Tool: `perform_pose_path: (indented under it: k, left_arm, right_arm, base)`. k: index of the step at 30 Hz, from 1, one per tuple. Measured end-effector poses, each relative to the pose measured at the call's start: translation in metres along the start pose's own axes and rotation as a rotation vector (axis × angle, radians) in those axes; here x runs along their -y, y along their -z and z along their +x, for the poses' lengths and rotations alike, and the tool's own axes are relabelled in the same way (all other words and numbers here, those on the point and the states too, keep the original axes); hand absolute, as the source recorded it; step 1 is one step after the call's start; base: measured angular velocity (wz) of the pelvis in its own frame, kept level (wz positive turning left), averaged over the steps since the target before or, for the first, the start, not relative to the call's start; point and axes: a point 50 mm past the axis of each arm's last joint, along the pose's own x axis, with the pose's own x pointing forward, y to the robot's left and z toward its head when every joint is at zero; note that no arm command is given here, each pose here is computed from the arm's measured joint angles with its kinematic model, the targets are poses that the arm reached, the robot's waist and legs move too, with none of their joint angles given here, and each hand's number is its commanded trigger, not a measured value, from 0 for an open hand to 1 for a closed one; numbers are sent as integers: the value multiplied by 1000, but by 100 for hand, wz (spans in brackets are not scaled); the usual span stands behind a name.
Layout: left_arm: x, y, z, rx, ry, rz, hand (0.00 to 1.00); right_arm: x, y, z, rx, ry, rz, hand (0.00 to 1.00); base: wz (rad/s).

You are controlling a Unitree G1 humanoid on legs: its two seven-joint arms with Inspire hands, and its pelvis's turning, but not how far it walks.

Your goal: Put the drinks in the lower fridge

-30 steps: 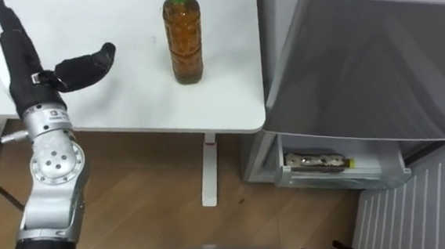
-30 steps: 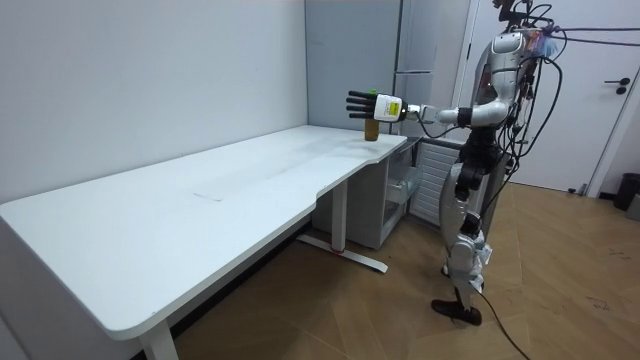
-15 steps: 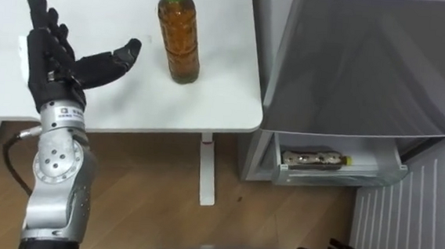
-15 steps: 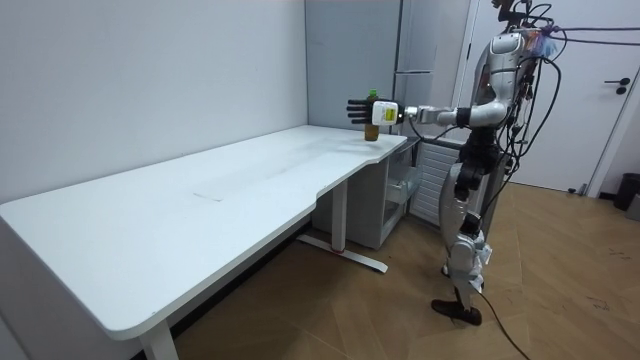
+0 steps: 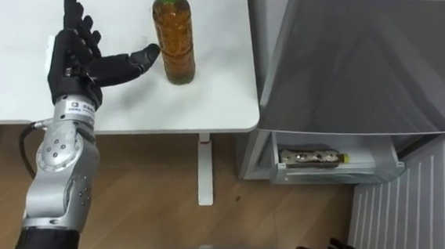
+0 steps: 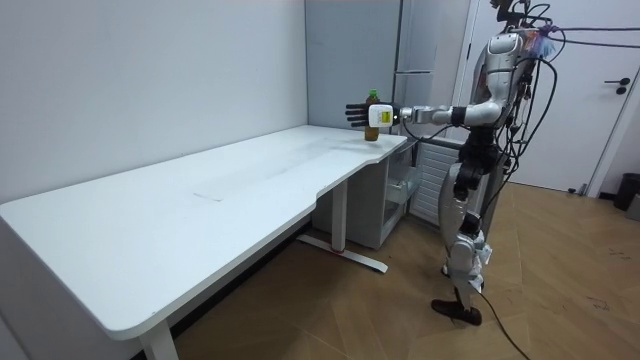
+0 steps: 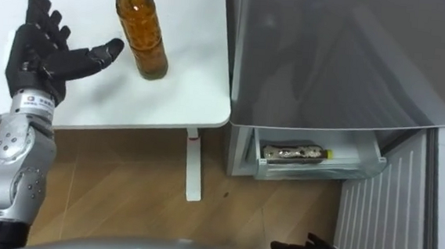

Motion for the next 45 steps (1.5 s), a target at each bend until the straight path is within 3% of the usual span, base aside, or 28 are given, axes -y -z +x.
perform_pose_path:
  k: [9, 23, 31, 45]
  left_arm:
    - [-8, 4, 9, -38, -18, 16, 0]
    - [-3, 0, 18, -38, -5, 24, 0]
    - [-9, 17, 17, -129, -12, 36, 0]
    - [-12, 9, 24, -109, 18, 72, 0]
  right_arm:
    - [4, -1, 0, -11, 18, 53, 0]
    - [7, -2, 0, -11, 27, 51, 0]
    - [6, -5, 0, -5, 22, 50, 0]
    - [8, -5, 0, -4, 67, 57, 0]
  base:
    - [-6]
    - [0]
    - [-1]
    - [-2]
